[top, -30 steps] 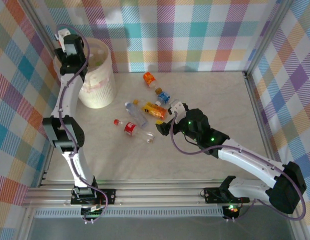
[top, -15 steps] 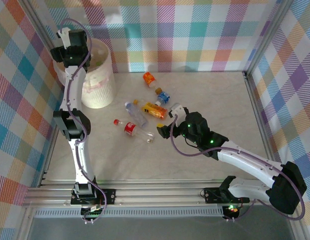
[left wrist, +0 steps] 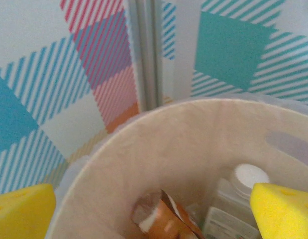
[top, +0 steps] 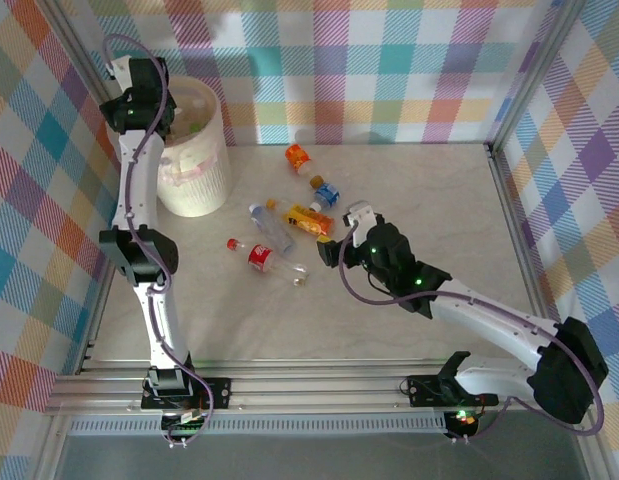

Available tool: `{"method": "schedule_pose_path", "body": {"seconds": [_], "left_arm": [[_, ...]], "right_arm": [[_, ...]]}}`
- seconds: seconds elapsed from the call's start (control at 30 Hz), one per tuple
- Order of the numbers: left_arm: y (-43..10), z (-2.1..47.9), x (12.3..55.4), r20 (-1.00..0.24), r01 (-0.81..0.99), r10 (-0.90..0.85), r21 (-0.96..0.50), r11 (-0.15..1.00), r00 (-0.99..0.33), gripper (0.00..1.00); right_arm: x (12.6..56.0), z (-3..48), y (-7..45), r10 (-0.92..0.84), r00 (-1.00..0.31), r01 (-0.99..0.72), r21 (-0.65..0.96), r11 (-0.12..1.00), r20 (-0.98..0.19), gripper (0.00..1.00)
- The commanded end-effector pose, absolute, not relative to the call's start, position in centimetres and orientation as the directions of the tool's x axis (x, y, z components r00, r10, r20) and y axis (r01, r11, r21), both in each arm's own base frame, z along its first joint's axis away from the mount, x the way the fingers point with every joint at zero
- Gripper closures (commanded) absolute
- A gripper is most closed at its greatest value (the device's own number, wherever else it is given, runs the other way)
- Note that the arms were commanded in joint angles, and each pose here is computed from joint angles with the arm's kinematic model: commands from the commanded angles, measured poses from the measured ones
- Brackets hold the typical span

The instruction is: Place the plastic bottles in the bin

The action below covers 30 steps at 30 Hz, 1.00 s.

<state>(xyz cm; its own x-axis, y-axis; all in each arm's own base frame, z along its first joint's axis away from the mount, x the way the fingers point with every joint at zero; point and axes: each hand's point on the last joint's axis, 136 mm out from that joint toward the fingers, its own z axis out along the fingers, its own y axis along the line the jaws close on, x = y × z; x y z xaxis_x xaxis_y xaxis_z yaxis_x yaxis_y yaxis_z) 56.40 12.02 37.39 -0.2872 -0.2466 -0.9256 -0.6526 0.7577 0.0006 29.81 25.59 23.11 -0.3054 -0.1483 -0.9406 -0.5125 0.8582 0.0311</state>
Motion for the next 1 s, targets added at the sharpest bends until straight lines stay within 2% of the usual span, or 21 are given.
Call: {"method": "schedule_pose_path", "body": {"seconds": [0.0,0.2,0.33,0.5,0.63,0.8,0.97], "left_arm": [[8.8,40.8,54.8,-0.915,-0.542,-0.34,-0.176,0.822,-0.218,0.0],[3.4,42.2,53.1,-0.884,-0.334,-0.421,-0.341,0.879,-0.205,0.0],[-0.4,42.8,51.1,-0.845,-0.185,-0.485,-0.451,0.873,-0.226,0.0],[-5.4,42.3,48.9,-0.74,0.008,-0.577,-0.617,0.787,-0.347,0.0],[-10.3,40.7,46.7,-0.631,0.141,-0.604,-0.739,0.658,-0.486,0.0],[-15.2,39.3,43.8,-0.602,0.304,-0.535,-0.782,0.544,-0.593,0.0],[-19.1,36.6,40.0,-0.635,0.38,-0.387,-0.739,0.556,-0.669,0.0]], "right_arm": [[31.0,23.6,25.0,-0.08,-0.346,-0.427,0.081,0.901,-0.935,0.0],[32.1,21.9,24.2,0.012,-0.453,-0.363,0.197,0.911,-0.892,0.0],[33.0,20.4,23.7,0.04,-0.523,-0.336,0.249,0.908,-0.851,0.0],[33.7,19.0,23.1,0.047,-0.583,-0.342,0.298,0.891,-0.811,0.0],[34.8,17.9,21.8,0.105,-0.661,-0.292,0.384,0.876,-0.743,0.0],[36.7,16.5,20.1,0.23,-0.74,-0.142,0.48,0.866,-0.632,0.0],[39.7,15.1,19.2,0.331,-0.787,0.011,0.524,0.852,-0.521,0.0]]}}
